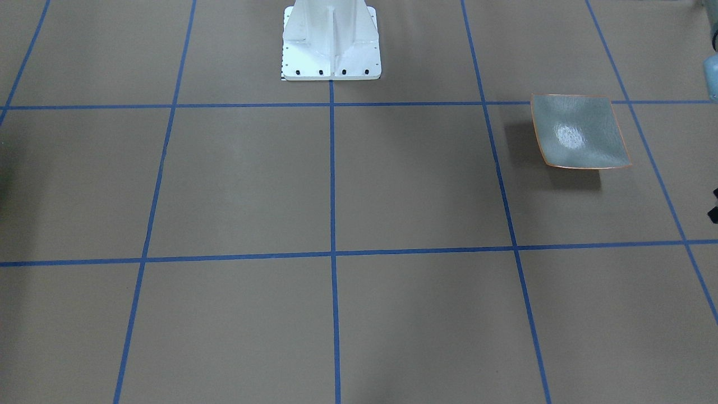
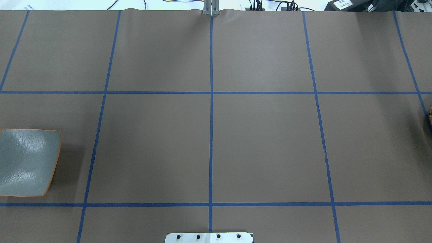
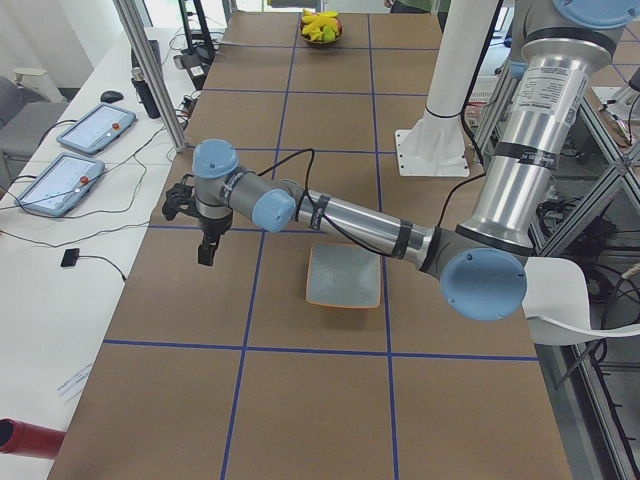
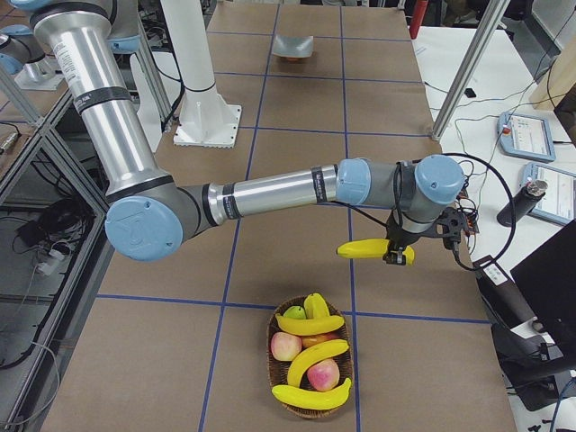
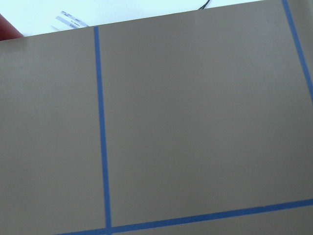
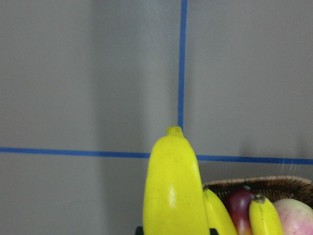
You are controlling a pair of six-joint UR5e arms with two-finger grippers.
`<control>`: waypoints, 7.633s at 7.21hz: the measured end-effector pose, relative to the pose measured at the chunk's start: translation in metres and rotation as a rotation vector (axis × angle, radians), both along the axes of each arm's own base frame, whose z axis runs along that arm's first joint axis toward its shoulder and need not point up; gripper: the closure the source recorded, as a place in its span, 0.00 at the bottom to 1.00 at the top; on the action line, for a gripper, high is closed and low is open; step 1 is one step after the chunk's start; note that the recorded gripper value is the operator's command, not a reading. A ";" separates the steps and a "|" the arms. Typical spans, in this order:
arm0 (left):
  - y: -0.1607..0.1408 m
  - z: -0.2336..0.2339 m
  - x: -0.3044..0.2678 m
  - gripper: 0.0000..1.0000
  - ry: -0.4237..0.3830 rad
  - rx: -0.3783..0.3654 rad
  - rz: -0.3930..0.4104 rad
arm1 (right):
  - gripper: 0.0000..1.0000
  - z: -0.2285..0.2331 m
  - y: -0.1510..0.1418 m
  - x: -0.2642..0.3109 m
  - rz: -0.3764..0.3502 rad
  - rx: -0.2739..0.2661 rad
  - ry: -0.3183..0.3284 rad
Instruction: Transfer all bananas from basket to plate
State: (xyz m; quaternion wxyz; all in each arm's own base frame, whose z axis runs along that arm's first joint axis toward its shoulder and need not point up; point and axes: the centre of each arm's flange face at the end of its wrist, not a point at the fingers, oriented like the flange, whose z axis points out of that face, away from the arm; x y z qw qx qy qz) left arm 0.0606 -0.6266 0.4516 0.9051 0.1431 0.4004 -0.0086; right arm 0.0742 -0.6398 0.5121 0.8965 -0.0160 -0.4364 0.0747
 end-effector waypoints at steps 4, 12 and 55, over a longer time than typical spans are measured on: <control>-0.004 -0.141 0.166 0.00 0.326 -0.072 -0.096 | 1.00 -0.093 -0.021 -0.115 0.302 -0.141 -0.181; 0.109 -0.289 0.366 0.00 0.999 -0.474 -0.381 | 1.00 -0.212 0.005 -0.223 0.591 -0.232 -0.427; 0.126 -0.307 0.407 1.00 1.484 -0.824 -0.674 | 0.01 -0.341 0.094 -0.454 0.784 -0.283 -0.800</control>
